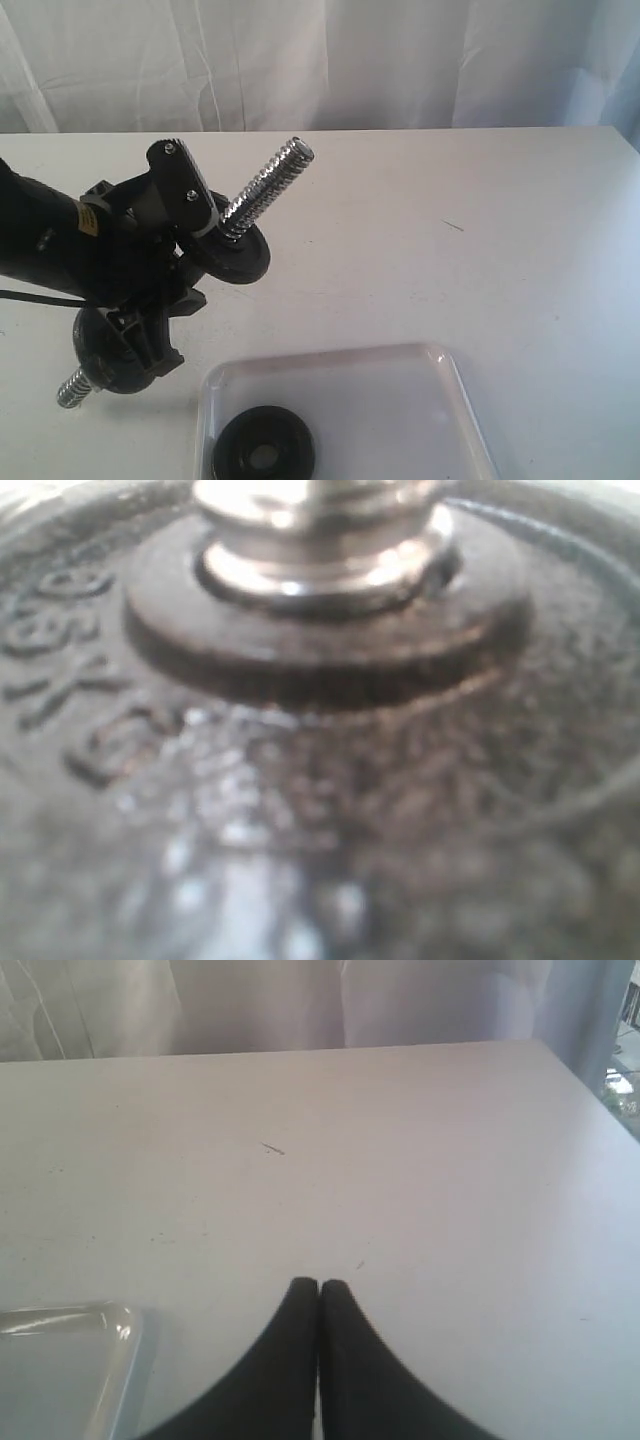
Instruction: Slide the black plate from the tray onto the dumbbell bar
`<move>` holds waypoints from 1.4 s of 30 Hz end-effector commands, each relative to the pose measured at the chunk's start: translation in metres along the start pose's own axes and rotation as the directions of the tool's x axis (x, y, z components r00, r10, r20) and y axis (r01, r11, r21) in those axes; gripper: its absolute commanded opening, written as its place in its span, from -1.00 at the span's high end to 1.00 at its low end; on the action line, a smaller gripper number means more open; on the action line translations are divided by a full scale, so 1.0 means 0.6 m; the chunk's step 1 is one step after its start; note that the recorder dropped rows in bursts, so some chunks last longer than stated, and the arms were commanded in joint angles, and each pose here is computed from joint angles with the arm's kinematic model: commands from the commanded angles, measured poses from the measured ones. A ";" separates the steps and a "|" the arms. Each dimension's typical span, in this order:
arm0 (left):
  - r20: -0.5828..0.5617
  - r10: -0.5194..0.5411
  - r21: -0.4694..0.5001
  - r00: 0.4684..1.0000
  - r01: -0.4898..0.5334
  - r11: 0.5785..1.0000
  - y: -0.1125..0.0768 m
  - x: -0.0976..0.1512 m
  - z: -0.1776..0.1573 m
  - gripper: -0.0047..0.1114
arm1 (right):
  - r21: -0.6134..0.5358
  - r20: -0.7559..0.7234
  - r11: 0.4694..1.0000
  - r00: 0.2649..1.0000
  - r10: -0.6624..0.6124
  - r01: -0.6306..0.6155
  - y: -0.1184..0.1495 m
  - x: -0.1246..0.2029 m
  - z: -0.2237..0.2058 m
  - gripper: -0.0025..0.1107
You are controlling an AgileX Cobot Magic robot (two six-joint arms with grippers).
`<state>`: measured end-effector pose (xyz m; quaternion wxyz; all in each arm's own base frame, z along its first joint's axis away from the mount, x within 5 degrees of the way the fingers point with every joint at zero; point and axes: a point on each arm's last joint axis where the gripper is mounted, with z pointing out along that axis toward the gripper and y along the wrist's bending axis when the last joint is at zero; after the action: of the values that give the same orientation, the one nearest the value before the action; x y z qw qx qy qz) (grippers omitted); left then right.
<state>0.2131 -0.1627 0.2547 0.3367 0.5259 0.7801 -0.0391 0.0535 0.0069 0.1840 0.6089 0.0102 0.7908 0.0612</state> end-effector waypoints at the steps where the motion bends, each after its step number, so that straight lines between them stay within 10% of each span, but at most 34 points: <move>1: 0.212 0.008 -0.131 0.977 0.021 0.991 0.022 -0.041 -0.048 0.92 | 0.028 0.083 0.999 0.995 -0.048 0.046 -0.004 -0.010 0.000 0.96; 10: 0.173 -0.030 -0.103 0.984 0.048 0.994 0.008 -0.016 -0.031 0.92 | -0.107 0.424 0.940 0.841 0.338 -0.323 -0.007 -0.063 -0.015 0.96; 16: 0.176 -0.072 -0.104 0.982 0.091 0.990 -0.004 0.008 -0.014 0.92 | -0.186 0.112 0.534 0.522 0.846 -0.825 0.001 -0.030 -0.003 0.96; 23: 0.169 -0.079 -0.102 0.982 0.097 0.990 -0.008 0.017 -0.009 0.92 | -0.121 0.009 0.509 0.512 0.859 -0.852 0.008 -0.014 -0.001 0.96; 31: 0.152 -0.117 -0.139 0.981 0.139 0.981 0.014 0.032 -0.010 0.92 | -0.422 -0.084 0.673 0.766 0.638 -0.607 0.059 -0.069 -0.030 0.96; 42: 0.152 -0.145 -0.165 0.978 0.169 0.972 0.028 0.040 -0.011 0.92 | -0.510 -0.290 0.824 0.951 0.104 -0.246 0.109 -0.243 0.075 0.96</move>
<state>0.2083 -0.1286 0.2170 0.3019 0.4609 0.8340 -0.0302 0.0992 0.0545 0.3023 0.5142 -0.0176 0.7779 0.3607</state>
